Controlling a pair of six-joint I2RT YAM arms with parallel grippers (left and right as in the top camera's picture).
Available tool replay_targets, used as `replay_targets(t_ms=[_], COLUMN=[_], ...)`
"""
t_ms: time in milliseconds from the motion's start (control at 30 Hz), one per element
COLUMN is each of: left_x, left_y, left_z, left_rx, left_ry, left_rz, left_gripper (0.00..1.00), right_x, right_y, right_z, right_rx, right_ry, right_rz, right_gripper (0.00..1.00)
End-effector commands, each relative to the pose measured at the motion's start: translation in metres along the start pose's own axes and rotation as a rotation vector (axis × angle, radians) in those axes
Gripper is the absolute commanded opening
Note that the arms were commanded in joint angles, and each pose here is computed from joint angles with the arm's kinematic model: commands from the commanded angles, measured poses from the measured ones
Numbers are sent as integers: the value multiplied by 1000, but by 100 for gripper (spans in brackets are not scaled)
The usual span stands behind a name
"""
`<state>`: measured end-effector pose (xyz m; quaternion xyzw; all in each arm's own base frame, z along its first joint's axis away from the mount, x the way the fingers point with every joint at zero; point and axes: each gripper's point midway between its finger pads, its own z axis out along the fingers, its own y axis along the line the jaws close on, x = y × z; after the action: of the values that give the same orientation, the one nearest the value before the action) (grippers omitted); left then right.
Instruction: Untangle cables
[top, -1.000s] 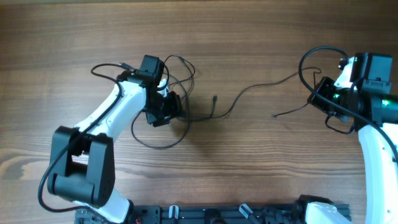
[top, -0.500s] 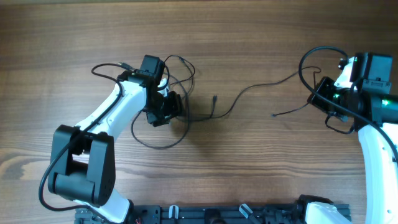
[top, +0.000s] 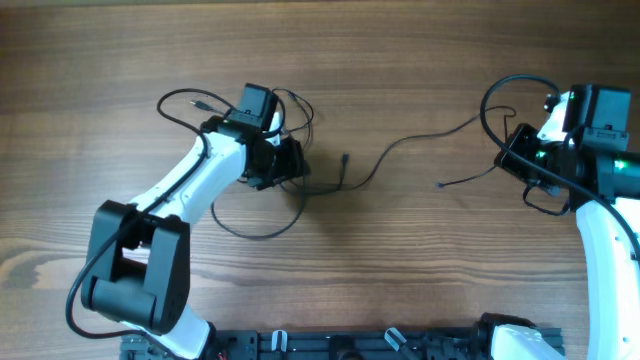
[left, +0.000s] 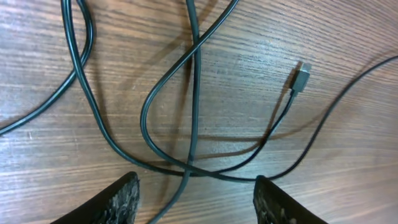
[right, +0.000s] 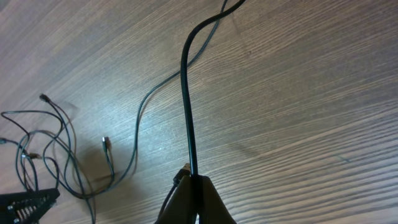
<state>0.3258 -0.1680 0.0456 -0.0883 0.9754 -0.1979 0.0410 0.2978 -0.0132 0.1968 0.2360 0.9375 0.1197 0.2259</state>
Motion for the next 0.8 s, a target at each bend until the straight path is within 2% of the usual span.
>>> replay_targets(t_ms=[0, 67, 133, 200, 300, 467, 533, 600, 633, 667, 767], left_x=[3, 4, 9, 11, 15, 22, 19, 19, 20, 22, 24], left_y=[2, 8, 7, 1, -10, 4, 7, 7, 6, 3, -8], left_z=[8, 8, 9, 12, 23, 45, 45, 45, 45, 46, 46], left_rx=[-63, -113, -121, -112, -102, -184, -201, -203, -195, -180, -126], left_ry=[-18, -36, -35, -42, -38, -20, -40, -41, -33, -18, 13], left_rz=[13, -113, -273, -349, -316, -335, -333, -333, -333, -334, -290], left_gripper=[55, 55, 60, 62, 62, 59, 50, 28, 7, 4, 4], right_x=[0, 0, 0, 0, 1, 1, 2, 2, 2, 2, 2], right_y=[1, 1, 1, 1, 2, 2, 1, 1, 1, 1, 1], right_z=[2, 2, 2, 2, 2, 2, 2, 2, 2, 2, 2], right_rx=[-8, -8, -8, -9, -11, -10, -9, -9, -9, -9, -9], right_ry=[11, 11, 11, 11, 14, 15, 18, 19, 19, 19, 19], right_rz=[-16, -15, -15, -15, -16, -15, -15, -15, -14, -15, -15], right_gripper=[4, 4, 4, 4, 4, 4, 4, 4, 4, 4, 4])
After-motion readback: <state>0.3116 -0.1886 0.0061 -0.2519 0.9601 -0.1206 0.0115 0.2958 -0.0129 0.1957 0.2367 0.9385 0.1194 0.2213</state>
